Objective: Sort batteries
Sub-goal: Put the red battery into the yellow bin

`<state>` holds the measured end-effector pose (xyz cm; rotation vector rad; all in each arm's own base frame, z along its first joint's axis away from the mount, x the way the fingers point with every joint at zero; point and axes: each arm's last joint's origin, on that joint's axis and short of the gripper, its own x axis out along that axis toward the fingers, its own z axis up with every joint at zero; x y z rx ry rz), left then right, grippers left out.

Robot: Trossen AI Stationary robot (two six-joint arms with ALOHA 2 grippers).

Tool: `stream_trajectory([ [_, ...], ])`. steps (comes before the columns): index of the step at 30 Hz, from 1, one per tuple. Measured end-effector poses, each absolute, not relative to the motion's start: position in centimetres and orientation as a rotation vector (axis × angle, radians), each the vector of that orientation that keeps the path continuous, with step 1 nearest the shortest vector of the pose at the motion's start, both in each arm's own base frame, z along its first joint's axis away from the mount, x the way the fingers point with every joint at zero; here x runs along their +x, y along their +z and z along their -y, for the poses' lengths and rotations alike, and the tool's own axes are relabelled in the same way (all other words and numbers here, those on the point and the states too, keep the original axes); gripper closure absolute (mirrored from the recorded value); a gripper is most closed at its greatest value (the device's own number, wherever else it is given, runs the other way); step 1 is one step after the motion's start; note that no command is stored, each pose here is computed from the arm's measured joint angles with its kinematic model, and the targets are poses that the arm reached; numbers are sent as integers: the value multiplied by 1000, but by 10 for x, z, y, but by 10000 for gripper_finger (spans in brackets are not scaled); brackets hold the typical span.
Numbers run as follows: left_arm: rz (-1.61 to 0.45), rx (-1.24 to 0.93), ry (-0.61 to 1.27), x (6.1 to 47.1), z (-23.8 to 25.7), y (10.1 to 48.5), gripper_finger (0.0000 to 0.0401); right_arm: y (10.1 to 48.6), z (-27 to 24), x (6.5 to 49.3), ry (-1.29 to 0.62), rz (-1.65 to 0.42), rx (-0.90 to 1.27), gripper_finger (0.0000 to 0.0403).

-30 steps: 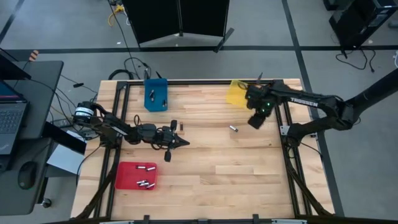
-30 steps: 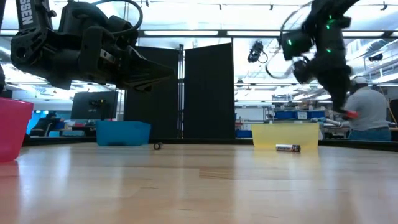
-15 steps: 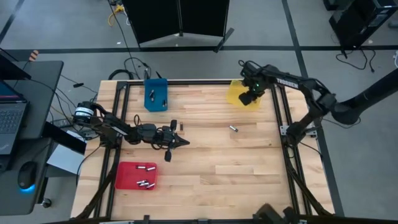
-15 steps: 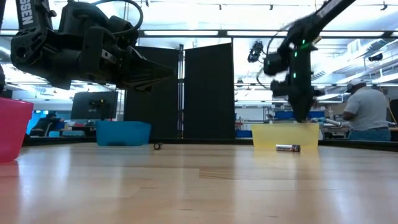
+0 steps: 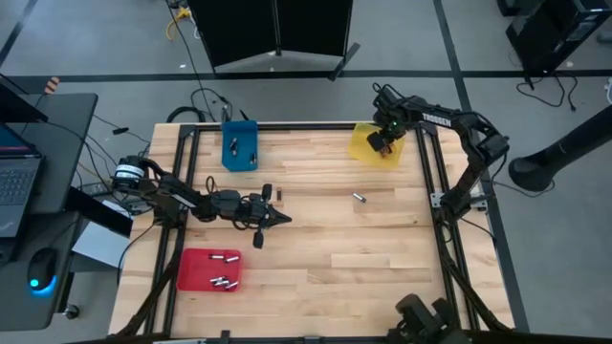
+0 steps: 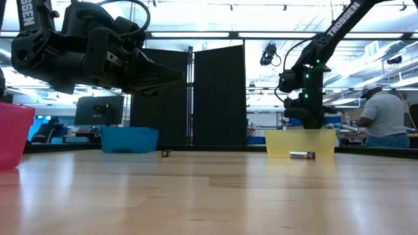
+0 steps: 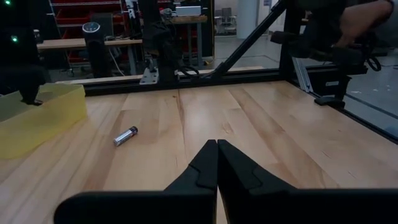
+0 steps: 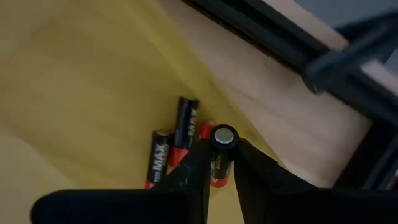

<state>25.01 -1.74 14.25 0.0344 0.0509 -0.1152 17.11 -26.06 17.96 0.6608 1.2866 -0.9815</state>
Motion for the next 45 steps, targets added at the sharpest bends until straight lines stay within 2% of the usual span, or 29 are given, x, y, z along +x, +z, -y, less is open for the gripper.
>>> stream_trajectory([
  [19,-51,35,-116,250,17,143,389,190,273,179,-871,-1232,345,338],
  [25,-51,36,-115,250,17,143,389,193,267,180,-804,-1195,549,339],
  [30,-51,36,-107,250,17,143,389,194,266,180,-838,-1149,641,338],
  [45,-51,37,-102,250,17,143,389,200,270,193,-768,-1012,684,342],
])
